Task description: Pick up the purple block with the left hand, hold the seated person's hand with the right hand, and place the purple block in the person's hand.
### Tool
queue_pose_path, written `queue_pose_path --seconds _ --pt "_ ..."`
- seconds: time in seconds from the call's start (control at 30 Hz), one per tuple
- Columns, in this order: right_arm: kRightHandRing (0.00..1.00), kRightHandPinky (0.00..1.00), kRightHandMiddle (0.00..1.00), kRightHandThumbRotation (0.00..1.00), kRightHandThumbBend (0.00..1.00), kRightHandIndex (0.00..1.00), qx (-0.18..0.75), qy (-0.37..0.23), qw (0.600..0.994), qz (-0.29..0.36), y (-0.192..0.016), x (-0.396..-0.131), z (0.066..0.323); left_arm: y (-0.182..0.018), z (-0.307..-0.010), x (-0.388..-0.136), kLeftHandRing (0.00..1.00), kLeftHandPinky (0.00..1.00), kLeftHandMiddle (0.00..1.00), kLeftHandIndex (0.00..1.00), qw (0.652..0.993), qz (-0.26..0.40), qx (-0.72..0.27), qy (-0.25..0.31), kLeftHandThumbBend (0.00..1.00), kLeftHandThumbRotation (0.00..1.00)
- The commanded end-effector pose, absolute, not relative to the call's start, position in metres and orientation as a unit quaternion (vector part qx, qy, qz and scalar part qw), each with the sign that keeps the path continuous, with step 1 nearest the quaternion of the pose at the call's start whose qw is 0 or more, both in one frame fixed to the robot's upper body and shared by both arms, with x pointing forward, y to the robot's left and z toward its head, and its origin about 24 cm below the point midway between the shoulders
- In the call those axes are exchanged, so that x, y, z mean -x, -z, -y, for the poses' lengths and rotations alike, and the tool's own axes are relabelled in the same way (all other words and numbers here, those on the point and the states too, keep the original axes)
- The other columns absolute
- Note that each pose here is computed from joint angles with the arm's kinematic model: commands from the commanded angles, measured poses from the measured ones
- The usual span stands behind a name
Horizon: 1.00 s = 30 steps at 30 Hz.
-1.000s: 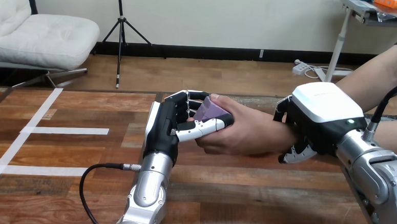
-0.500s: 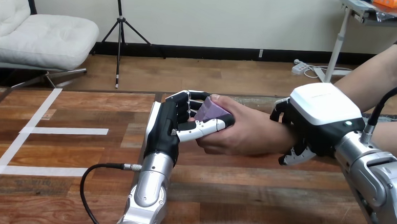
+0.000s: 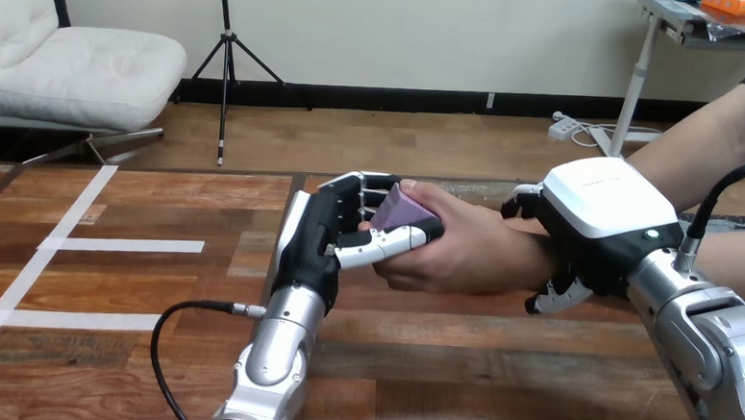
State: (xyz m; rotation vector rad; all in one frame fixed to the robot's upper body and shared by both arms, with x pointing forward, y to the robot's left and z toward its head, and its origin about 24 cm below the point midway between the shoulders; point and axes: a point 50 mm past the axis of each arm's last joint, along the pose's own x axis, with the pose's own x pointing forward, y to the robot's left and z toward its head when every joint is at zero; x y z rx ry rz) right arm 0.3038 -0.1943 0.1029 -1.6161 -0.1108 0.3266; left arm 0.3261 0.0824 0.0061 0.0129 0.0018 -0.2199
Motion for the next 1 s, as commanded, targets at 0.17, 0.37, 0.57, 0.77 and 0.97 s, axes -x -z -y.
queue_pose_path --seconds 0.17,0.37,0.57,0.77,0.97 --pt "0.8 0.73 0.83 0.11 0.83 0.81 0.728 -0.112 0.67 0.088 -0.1252 -0.314 0.1948 -0.0401 -0.0713 -0.3442 0.89 0.85 0.91 0.9 0.986 0.061 -0.039 0.148 0.85 0.28" --pt "0.81 0.75 0.84 0.12 0.84 0.82 0.732 -0.112 0.666 0.089 -0.1252 -0.3142 0.1952 -0.0405 -0.0718 -0.3444 0.9 0.88 0.93 0.93 0.986 0.062 -0.039 0.147 0.86 0.32" --pt "0.81 0.75 0.84 0.13 0.84 0.81 0.733 -0.113 0.665 0.088 -0.1251 -0.3148 0.1954 -0.0404 -0.0722 -0.3447 0.9 0.88 0.93 0.93 0.987 0.06 -0.034 0.145 0.88 0.33" --pt "0.81 0.75 0.84 0.13 0.82 0.81 0.734 -0.113 0.664 0.086 -0.1251 -0.315 0.1954 -0.0406 -0.0727 -0.3449 0.9 0.88 0.93 0.93 0.987 0.061 -0.036 0.145 0.89 0.34" --pt "0.81 0.75 0.84 0.13 0.82 0.81 0.733 -0.112 0.666 0.088 -0.1254 -0.3148 0.1953 -0.0405 -0.0731 -0.3448 0.9 0.88 0.93 0.93 0.987 0.061 -0.034 0.144 0.89 0.33"
